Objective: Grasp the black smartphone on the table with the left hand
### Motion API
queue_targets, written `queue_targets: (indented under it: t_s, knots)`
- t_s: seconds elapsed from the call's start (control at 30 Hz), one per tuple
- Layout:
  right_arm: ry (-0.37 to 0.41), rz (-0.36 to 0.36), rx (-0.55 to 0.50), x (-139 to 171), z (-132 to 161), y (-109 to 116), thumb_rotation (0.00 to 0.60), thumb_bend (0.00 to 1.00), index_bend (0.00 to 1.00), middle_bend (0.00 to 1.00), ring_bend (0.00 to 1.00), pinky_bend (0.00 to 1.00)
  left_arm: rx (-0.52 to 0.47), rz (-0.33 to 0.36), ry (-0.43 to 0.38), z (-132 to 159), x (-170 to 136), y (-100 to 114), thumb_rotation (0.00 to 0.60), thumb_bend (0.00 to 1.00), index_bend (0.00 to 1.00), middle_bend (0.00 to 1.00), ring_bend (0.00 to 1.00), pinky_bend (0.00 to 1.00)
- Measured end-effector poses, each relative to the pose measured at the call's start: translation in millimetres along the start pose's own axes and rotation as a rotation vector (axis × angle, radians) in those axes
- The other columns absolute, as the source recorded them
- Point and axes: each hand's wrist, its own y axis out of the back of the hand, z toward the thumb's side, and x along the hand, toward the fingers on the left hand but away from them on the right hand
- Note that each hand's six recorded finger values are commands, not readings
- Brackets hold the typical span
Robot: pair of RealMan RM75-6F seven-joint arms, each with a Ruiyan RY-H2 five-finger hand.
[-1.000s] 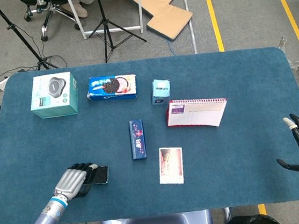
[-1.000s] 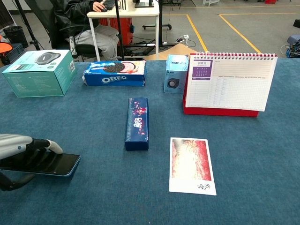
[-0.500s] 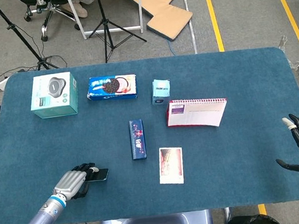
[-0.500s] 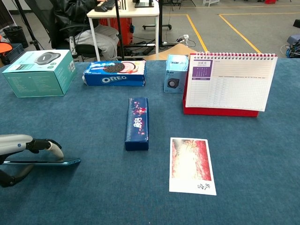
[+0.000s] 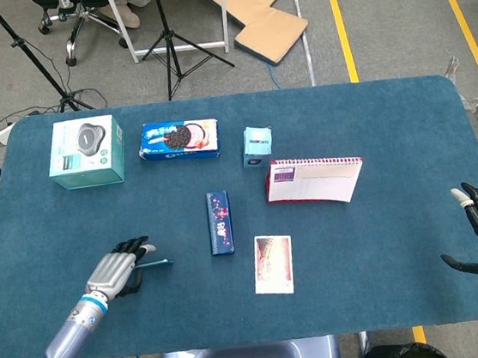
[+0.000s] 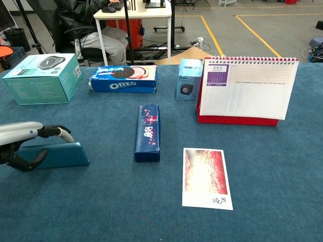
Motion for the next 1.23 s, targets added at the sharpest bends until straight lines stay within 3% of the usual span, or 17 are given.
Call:
queue_targets:
  t_s: [0.17,0.27,0.37,0.5,0.6,0.73,0.9,1.07,1.23]
  knots:
    - [-0.001,0.004,0.002,0,0,-1,0.600,0.00,0.08,0.00,0.00,0.00,0.028,0.067,0.031,-8,20,13,0.600,0.79,0.17,0.00,0.00,0.05]
    - [-0.006,0.007,0.005,-1,-1,-2,0.600,0.00,0.08,0.00,0.00,0.00,0.044,0.096,0.058,-17,30,20,0.600,0.76,0.06,0.00,0.00,0.02]
    - [-0.010,0.005,0.002,-1,-2,-2,0.600,0.00,0.08,0.00,0.00,0.00,0.034,0.128,0.079,-25,37,26,0.600,0.57,0.00,0.00,0.00,0.00]
    - [-0.011,0.005,0.001,-1,-3,-2,0.600,0.00,0.08,0.00,0.00,0.00,0.013,0.185,0.073,-28,35,35,0.600,0.20,0.00,0.00,0.00,0.00]
    - [-0.010,0.005,-0.002,-1,-3,-1,0.600,0.00,0.08,0.00,0.00,0.00,0.005,0.236,0.069,-31,30,44,0.600,0.06,0.00,0.00,0.00,0.00]
    - [-0.003,0.003,-0.008,-1,-1,0,0.600,0.00,0.08,0.00,0.00,0.00,0.015,0.331,0.073,-42,14,62,0.600,0.01,0.00,0.00,0.00,0.00]
    - [-0.005,0.008,-0.010,0,-1,-2,0.600,0.00,0.08,0.00,0.00,0.00,0.072,0.443,0.093,-66,-32,86,0.600,0.01,0.00,0.00,0.00,0.00]
    - [-0.003,0.004,-0.012,0,-1,-1,0.600,0.00,0.08,0.00,0.00,0.00,0.112,0.454,0.116,-88,-81,79,0.600,0.01,0.00,0.00,0.00,0.00]
    - [0.005,0.000,-0.016,1,1,0,0.600,0.00,0.08,0.00,0.00,0.00,0.125,0.435,0.145,-101,-111,68,0.600,0.01,0.00,0.00,0.00,0.00]
